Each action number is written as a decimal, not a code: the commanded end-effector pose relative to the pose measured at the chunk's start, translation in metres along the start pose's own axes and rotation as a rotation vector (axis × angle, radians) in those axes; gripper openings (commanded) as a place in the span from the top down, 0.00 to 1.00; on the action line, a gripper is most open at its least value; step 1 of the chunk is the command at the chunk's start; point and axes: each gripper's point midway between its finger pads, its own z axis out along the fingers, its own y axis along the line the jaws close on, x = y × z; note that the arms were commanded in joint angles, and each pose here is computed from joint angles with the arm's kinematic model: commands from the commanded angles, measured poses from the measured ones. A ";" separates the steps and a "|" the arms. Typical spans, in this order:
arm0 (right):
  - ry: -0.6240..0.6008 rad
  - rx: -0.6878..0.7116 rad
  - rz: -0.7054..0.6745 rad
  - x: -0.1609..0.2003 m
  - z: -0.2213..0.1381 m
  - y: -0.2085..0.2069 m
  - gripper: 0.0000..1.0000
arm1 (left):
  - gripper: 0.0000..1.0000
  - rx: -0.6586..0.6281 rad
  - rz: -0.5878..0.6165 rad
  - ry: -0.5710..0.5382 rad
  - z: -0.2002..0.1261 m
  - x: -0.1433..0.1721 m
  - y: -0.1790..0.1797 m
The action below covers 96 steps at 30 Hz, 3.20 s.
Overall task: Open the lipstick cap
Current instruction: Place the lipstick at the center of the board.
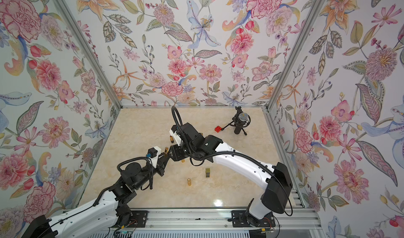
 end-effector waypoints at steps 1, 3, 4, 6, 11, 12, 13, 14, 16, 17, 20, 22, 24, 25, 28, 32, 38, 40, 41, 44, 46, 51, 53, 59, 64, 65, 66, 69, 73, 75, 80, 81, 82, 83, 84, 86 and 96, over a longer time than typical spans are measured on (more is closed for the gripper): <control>-0.036 -0.003 -0.023 -0.017 0.005 0.006 0.55 | 0.92 0.025 0.011 -0.034 0.003 -0.016 -0.003; -0.037 -0.009 -0.027 -0.020 0.008 0.009 0.54 | 0.92 0.028 0.016 -0.026 0.004 -0.015 -0.004; -0.037 -0.009 -0.029 -0.021 0.009 0.009 0.55 | 0.92 0.027 0.016 -0.023 0.004 -0.014 -0.004; -0.042 0.004 -0.029 -0.023 0.012 0.007 0.55 | 0.92 0.030 0.019 -0.028 0.004 -0.016 -0.004; -0.045 0.001 -0.034 -0.026 0.014 0.009 0.62 | 0.92 0.031 0.027 -0.021 0.005 -0.014 -0.004; -0.043 0.001 -0.035 -0.026 0.014 0.009 0.63 | 0.92 0.031 0.027 -0.020 0.005 -0.014 -0.004; -0.041 0.000 -0.035 -0.025 0.015 0.009 0.63 | 0.92 0.033 0.027 -0.019 0.005 -0.013 -0.005; -0.038 -0.005 -0.036 -0.025 0.015 0.009 0.64 | 0.92 0.035 0.029 -0.019 0.005 -0.013 -0.005; -0.038 -0.009 -0.035 -0.025 0.015 0.011 0.67 | 0.92 0.034 0.028 -0.015 0.005 -0.012 -0.005; -0.038 -0.010 -0.035 -0.026 0.016 0.010 0.68 | 0.92 0.033 0.027 -0.016 0.005 -0.012 -0.005; -0.029 -0.018 -0.037 -0.025 0.018 0.012 0.68 | 0.92 0.032 0.025 -0.017 0.004 -0.011 -0.005; -0.025 -0.020 -0.037 -0.024 0.020 0.012 0.69 | 0.92 0.034 0.026 -0.018 0.004 -0.012 -0.005; -0.023 -0.018 -0.040 -0.024 0.021 0.012 0.70 | 0.92 0.034 0.026 -0.017 0.005 -0.012 -0.005; -0.022 -0.017 -0.039 -0.024 0.022 0.011 0.70 | 0.92 0.034 0.025 -0.016 0.005 -0.012 -0.005; -0.027 -0.013 -0.042 -0.025 0.021 0.011 0.75 | 0.92 0.037 0.029 -0.018 0.005 -0.013 -0.006; -0.029 -0.017 -0.040 -0.026 0.020 0.012 0.76 | 0.92 0.035 0.032 -0.015 0.006 -0.013 -0.005; -0.039 -0.015 -0.037 -0.028 0.016 0.012 0.77 | 0.88 0.030 0.028 -0.018 0.006 -0.014 -0.004; -0.042 -0.011 -0.037 -0.028 0.015 0.011 0.78 | 0.84 0.028 0.027 -0.022 0.005 -0.015 -0.004; -0.044 -0.007 -0.037 -0.028 0.015 0.010 0.78 | 0.84 0.026 0.027 -0.023 0.005 -0.016 -0.004; -0.044 -0.001 -0.031 -0.027 0.015 0.008 0.79 | 0.81 0.023 0.027 -0.021 0.004 -0.016 -0.003; -0.048 -0.003 -0.029 -0.029 0.014 0.009 0.79 | 0.74 0.020 0.027 -0.021 0.004 -0.016 -0.002; -0.049 0.024 -0.013 -0.031 0.018 -0.003 0.79 | 0.38 0.009 0.009 -0.009 0.002 -0.014 -0.001; -0.056 0.058 -0.006 -0.033 0.021 -0.012 0.79 | 0.21 0.001 -0.005 -0.006 -0.001 -0.013 0.001; -0.070 0.214 -0.028 -0.035 0.039 -0.045 0.79 | 0.01 -0.101 -0.086 0.039 -0.013 -0.006 0.018; -0.054 0.320 -0.058 -0.033 0.061 -0.069 0.79 | 0.01 -0.233 -0.139 0.112 -0.029 0.002 0.040; -0.052 0.342 -0.062 -0.032 0.065 -0.075 0.79 | 0.01 -0.254 -0.147 0.122 -0.032 0.002 0.043; -0.050 0.350 -0.065 -0.033 0.068 -0.076 0.79 | 0.01 -0.274 -0.155 0.128 -0.035 0.002 0.046; -0.027 0.373 -0.071 -0.028 0.082 -0.084 0.79 | 0.01 -0.353 -0.183 0.137 -0.046 0.000 0.059; 0.014 0.386 -0.081 -0.014 0.101 -0.089 0.80 | 0.01 -0.430 -0.210 0.126 -0.059 -0.006 0.072; 0.023 0.390 -0.101 -0.009 0.111 -0.087 0.80 | 0.01 -0.444 -0.218 0.113 -0.063 -0.009 0.074; 0.043 0.384 -0.109 0.006 0.133 -0.084 0.80 | 0.01 -0.461 -0.234 0.069 -0.072 -0.018 0.077; 0.045 0.389 -0.112 0.009 0.138 -0.085 0.80 | 0.01 -0.470 -0.236 0.061 -0.074 -0.020 0.079; 0.045 0.395 -0.116 0.012 0.142 -0.085 0.80 | 0.01 -0.473 -0.236 0.054 -0.076 -0.022 0.080; 0.044 0.401 -0.118 0.013 0.145 -0.086 0.80 | 0.01 -0.475 -0.236 0.046 -0.078 -0.024 0.080; 0.046 0.406 -0.120 0.015 0.148 -0.088 0.80 | 0.01 -0.474 -0.234 0.038 -0.079 -0.025 0.080; 0.048 0.430 -0.129 0.020 0.154 -0.091 0.80 | 0.01 -0.470 -0.228 0.031 -0.080 -0.027 0.080; 0.019 0.477 -0.111 0.030 0.167 -0.106 0.80 | 0.01 -0.463 -0.214 0.031 -0.079 -0.028 0.079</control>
